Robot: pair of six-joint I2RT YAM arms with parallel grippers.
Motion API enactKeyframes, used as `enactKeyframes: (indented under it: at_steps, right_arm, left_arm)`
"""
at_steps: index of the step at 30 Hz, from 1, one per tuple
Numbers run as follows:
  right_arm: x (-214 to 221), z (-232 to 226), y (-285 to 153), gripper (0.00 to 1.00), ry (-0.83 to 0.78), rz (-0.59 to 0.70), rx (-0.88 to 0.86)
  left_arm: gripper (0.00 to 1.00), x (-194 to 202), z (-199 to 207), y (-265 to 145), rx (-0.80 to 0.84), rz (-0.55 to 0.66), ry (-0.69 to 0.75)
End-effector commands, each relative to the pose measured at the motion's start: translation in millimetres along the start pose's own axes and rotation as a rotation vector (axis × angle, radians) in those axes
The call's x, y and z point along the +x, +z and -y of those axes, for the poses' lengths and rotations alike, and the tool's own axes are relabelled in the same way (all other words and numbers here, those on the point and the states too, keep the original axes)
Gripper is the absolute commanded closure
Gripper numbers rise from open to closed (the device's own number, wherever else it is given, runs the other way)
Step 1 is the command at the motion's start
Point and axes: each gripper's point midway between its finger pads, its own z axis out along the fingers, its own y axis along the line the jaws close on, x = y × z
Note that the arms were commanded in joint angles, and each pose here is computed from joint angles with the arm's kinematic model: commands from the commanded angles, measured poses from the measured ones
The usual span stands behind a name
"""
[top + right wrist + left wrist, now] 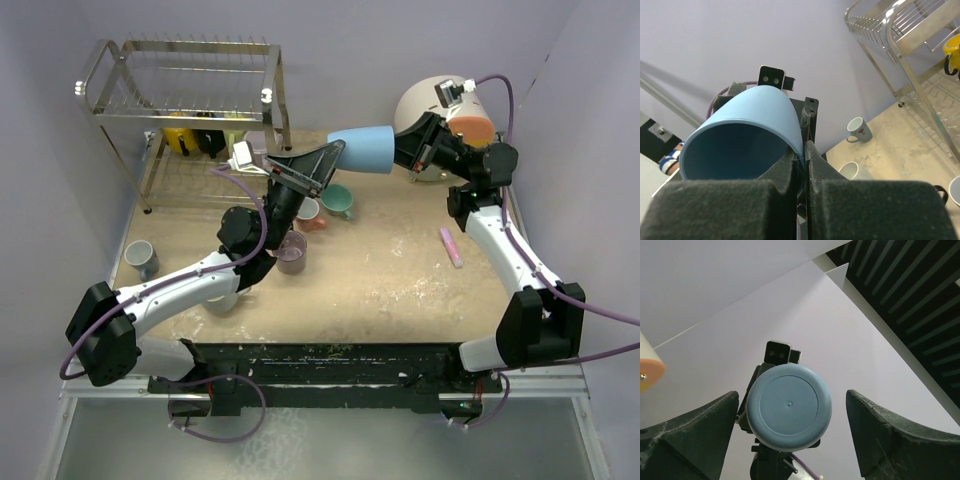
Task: Load the cups into the dish rack
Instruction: Pick up the cup at the center of the board.
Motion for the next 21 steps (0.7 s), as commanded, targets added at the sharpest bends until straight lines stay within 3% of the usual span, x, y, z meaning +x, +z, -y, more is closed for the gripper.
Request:
enactKeyframes:
  at_steps: [1,3,8,9,12,14,16,21]
  right_arm:
    - [-7,-23,3,1.0,-0.135,-0.001,-0.033]
    - [-7,-22,4,1.0,-0.145,-0.009,-0.03]
    - [-5,-20,4,1.0,-0.162,-0.021,-0.027]
    - [-5,-20,4,1.0,-0.166,-0.023,-0.026]
    - [-3,-20,4,1.0,-0.18,-0.038,-0.03]
    - [-1,-21,4,0.99,-0.194,-0.051,-0.033]
    - [1,-21,3,0.85,-0.206,-0.063,-0.033]
    - [8,-18,0,0.44,-0.236,-0.102,-0.024]
  left_arm:
    - [0.12,-7,28,2,0.064,0.008,-0.009]
    - [0.13,-6,28,2,0.065,0.006,-0.01]
    - [0.27,-6,29,1,0.069,0.002,-0.009]
    - [0.34,-6,29,1,0.069,0.002,-0.008]
    - [0.71,-8,29,-2,0.071,0.008,-0.001]
    - [0.88,-11,28,-4,0.07,0.018,0.008]
    - [0.99,-13,28,-7,0.073,0.025,0.016]
    - [1.0,-22,35,-17,0.093,0.05,0.036]
